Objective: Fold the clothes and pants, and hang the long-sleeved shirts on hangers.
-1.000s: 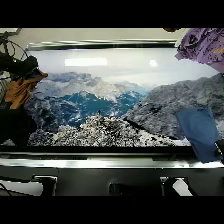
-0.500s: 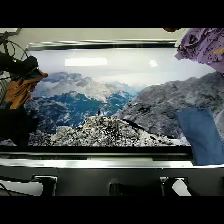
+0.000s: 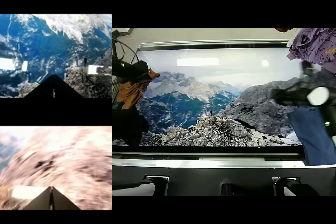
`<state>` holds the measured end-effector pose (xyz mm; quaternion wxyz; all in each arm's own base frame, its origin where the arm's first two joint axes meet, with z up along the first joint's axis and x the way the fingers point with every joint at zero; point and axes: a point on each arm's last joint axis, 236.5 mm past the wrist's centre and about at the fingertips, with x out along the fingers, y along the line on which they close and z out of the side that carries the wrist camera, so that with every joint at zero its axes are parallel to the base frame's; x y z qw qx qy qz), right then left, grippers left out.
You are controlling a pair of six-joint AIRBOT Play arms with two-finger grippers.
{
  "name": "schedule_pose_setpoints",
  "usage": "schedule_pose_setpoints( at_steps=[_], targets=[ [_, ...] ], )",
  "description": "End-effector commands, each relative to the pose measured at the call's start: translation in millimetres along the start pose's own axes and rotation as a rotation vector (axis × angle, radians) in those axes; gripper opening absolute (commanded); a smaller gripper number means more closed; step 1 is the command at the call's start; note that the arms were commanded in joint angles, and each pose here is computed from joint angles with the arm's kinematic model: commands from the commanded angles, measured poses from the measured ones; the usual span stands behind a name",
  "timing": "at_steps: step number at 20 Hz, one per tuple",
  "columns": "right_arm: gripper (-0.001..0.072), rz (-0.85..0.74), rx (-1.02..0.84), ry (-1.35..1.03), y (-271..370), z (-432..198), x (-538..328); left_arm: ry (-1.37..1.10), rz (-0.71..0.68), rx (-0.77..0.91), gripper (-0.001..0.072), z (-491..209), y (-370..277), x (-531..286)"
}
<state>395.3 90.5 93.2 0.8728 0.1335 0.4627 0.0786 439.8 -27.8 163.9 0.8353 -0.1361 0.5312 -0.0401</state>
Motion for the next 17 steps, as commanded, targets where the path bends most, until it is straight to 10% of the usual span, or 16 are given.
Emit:
schedule_pose_setpoints(
  at_steps=[1,17],
  targets=[
    [0.0030,0.094,-0.216,0.046,75,-32,7,-0.100,0.069,0.057,0.0018,-18,3,-7],
    [0.0031,0.095,-0.240,0.048,80,-35,6,-0.061,0.067,0.059,0.0020,-51,2,-4]
  ],
)
